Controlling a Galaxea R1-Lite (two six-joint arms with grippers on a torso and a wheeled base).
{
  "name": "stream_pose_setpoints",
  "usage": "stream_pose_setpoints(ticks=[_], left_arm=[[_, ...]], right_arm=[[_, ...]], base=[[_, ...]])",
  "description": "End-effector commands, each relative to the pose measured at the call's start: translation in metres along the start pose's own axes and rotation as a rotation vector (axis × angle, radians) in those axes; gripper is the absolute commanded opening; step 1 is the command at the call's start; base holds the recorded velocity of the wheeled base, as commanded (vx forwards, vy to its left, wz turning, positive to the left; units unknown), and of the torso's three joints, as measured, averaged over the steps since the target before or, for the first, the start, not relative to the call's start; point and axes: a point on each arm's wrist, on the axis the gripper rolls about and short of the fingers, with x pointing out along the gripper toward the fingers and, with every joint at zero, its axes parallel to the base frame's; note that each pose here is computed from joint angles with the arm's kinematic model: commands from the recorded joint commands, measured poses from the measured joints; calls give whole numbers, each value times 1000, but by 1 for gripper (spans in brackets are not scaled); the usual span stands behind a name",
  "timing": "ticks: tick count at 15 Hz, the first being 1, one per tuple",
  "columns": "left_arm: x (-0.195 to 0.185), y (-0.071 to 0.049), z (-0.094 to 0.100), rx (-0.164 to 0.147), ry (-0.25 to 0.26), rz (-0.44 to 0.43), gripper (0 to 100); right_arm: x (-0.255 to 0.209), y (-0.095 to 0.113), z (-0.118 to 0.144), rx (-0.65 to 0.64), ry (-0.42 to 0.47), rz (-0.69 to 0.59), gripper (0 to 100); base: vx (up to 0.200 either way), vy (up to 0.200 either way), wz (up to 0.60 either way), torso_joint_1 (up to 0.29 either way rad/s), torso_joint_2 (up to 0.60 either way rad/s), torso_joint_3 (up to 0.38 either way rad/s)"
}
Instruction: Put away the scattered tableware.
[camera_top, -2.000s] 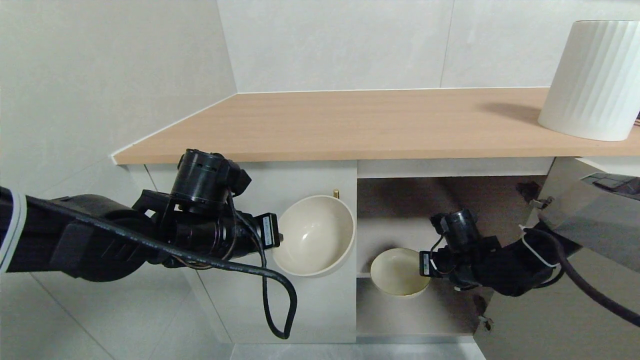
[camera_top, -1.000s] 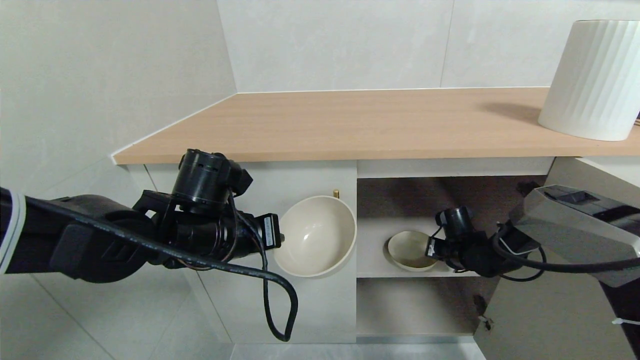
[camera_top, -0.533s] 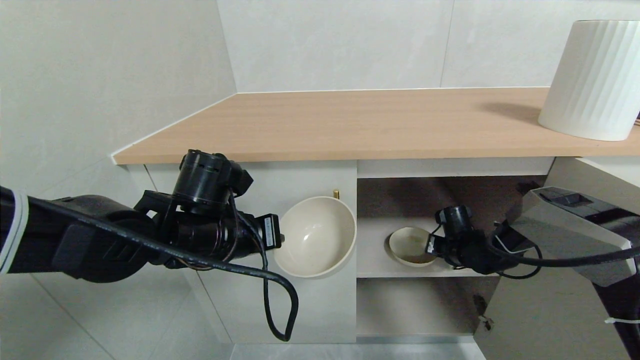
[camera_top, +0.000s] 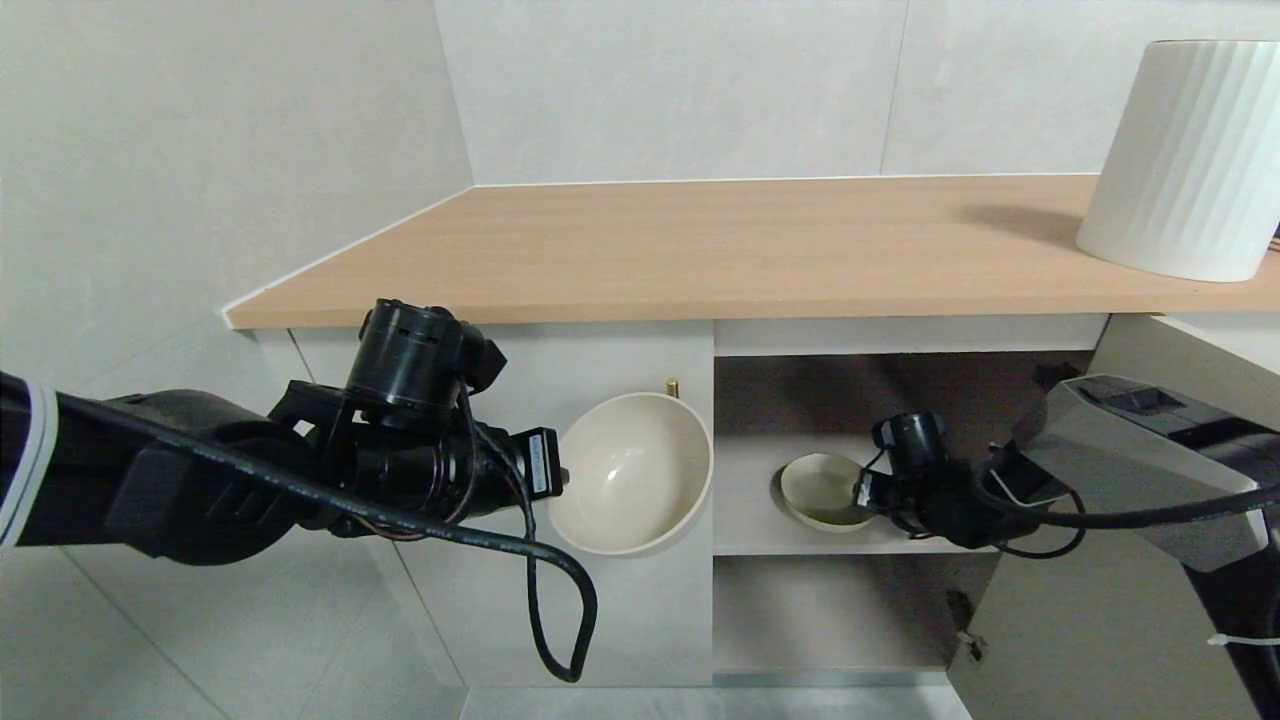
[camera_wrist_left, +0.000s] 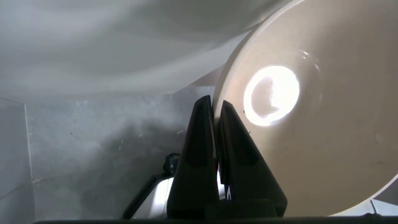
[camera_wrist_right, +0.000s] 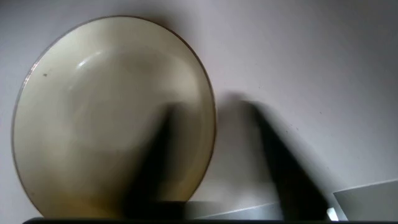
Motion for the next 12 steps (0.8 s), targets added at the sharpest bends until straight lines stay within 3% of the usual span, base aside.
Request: stream_pose_setpoints(ticks=[1,4,8,9,10,11,12], left_arm=[[1,0,0,0,1,1,0],[3,-1,-2,4,10,-1,0],[19,-16,-25,53,96,-13,0],[19,-16,-25,53,96,-13,0],[36,-17,-47,130,175,13,0],[46,-17,-62,178,216,44,0],[59,-18,-74,205,248,85,0]], right_arm=[[-1,0,1,1,-2,2,100],[-12,-1,3,-1,0,2,100],[-86,12,16,-38,7,119,100],[-86,12,16,-38,7,119,100],[-133,18,21,-105,36,221,100],[-151,22,21,-128,51,257,100],[-169,24,22,-154,71,289,100]], base=[[0,0,0,0,0,0],[0,0,0,0,0,0],[0,0,0,0,0,0],[0,0,0,0,0,0],[0,0,0,0,0,0],[0,0,0,0,0,0],[0,0,0,0,0,0]])
